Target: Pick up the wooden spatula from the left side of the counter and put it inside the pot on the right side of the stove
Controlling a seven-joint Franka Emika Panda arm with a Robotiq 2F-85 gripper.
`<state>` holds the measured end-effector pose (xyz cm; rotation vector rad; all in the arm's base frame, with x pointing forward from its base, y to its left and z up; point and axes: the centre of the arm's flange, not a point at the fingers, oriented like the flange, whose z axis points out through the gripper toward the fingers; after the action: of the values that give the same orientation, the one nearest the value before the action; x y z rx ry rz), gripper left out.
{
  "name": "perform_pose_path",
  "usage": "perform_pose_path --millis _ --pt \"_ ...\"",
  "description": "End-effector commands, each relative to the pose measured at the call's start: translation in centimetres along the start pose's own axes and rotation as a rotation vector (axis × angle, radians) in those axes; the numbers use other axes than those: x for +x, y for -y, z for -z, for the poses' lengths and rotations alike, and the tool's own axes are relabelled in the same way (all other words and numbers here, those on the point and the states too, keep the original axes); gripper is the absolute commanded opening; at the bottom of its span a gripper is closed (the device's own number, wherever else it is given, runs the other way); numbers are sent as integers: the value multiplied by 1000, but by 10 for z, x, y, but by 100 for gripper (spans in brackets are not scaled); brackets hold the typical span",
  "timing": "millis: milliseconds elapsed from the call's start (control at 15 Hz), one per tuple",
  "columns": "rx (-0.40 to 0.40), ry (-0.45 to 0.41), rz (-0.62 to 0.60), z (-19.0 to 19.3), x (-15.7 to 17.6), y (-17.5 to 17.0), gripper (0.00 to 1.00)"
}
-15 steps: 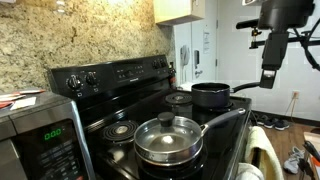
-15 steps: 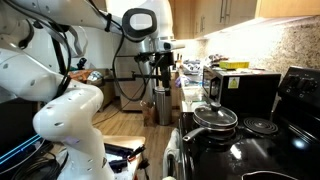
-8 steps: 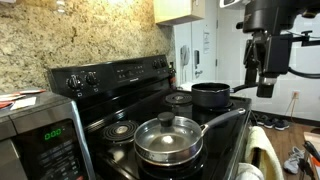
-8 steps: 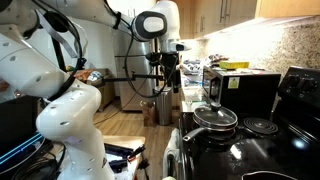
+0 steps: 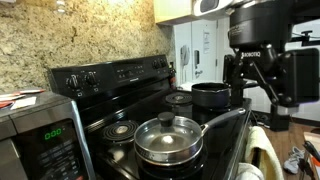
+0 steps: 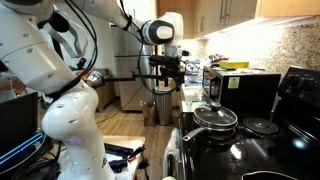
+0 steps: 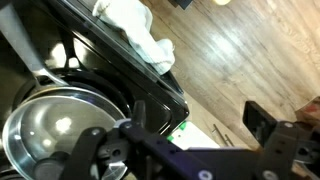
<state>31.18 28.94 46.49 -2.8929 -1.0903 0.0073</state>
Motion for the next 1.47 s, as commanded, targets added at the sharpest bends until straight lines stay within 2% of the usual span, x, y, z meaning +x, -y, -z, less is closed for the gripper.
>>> perform_pose_path --millis 0,67,400,600,800,1067,1333,1400 --pt "-8 58 189 -2 17 9 100" --pt "4 23 96 -5 9 11 100" --pt "-10 17 110 -9 12 10 100" --pt "-48 -54 258 -22 45 19 100" --pt "-45 -76 413 -42 74 33 100" --pt "-8 -71 610 -67 115 54 100" --pt "10 -4 779 -83 145 70 100" --pt "84 -21 792 -82 140 68 100"
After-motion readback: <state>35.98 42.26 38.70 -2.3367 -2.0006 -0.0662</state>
